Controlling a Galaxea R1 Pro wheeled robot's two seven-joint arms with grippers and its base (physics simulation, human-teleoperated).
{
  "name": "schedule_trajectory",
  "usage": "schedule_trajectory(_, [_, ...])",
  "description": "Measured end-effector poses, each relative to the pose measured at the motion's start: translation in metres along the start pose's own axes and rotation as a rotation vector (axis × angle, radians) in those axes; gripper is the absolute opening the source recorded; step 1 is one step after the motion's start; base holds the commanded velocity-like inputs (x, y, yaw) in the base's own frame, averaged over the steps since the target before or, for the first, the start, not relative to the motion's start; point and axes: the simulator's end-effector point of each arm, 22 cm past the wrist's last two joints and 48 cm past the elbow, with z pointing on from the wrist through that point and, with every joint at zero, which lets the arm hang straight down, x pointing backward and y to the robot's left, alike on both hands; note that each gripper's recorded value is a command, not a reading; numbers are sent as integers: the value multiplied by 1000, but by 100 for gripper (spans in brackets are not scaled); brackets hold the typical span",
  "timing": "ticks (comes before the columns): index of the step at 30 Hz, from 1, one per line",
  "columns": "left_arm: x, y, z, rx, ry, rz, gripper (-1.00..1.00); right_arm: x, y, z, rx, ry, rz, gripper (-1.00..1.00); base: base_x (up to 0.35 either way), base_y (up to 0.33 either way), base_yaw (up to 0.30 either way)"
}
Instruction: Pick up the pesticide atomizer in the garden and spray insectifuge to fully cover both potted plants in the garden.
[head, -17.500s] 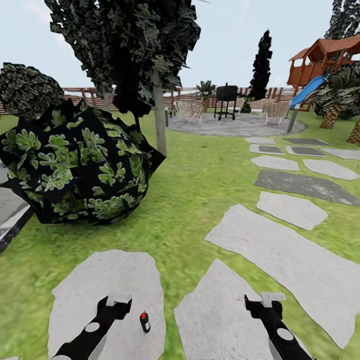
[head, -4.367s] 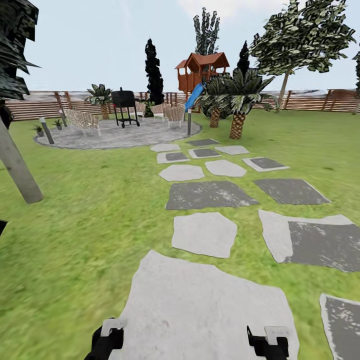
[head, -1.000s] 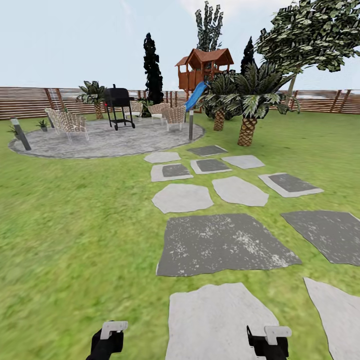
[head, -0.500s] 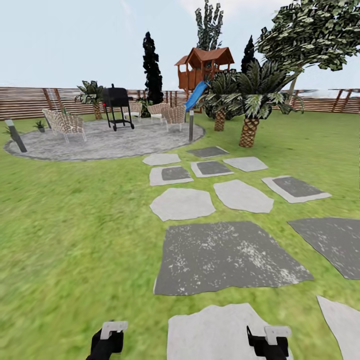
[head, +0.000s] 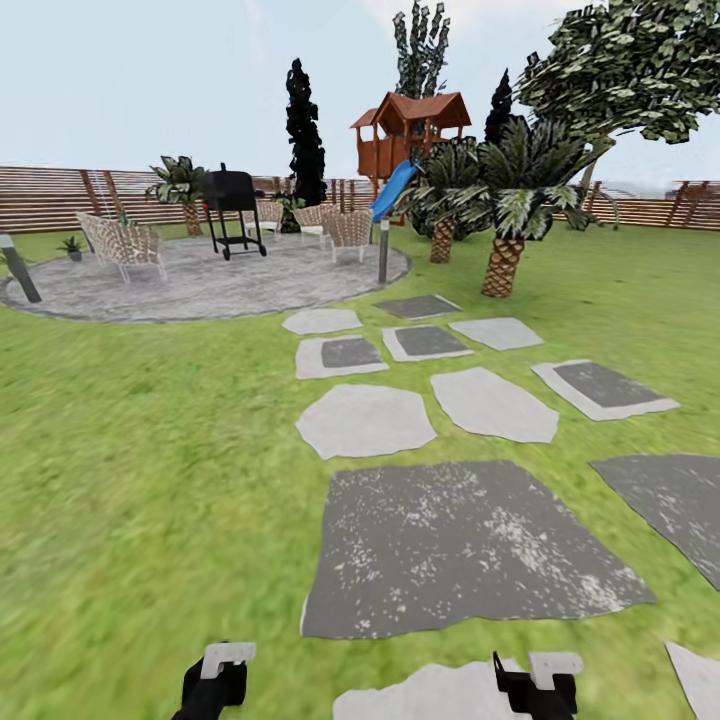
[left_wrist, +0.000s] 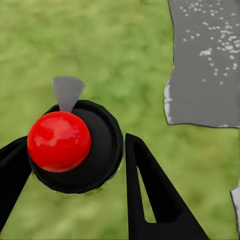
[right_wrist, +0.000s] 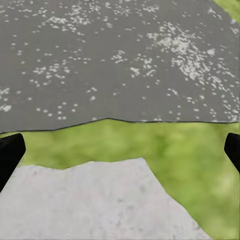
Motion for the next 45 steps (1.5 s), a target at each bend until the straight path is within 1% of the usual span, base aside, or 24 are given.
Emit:
schedule_trajectory(13, [0, 0, 0, 0, 0, 0, -100, 0, 0, 0, 0, 1, 0, 100, 338, 0, 4])
schedule_trajectory(19, [0, 0, 0, 0, 0, 0, -100, 0, 0, 0, 0, 0, 0, 100, 338, 0, 149])
schedule_trajectory(38, [0, 0, 0, 0, 0, 0, -100, -1, 0, 0, 0, -1, 0, 100, 338, 0, 5])
schedule_trajectory(45, [0, 0, 0, 0, 0, 0, -100, 0, 0, 0, 0, 0, 0, 100, 338, 0, 215])
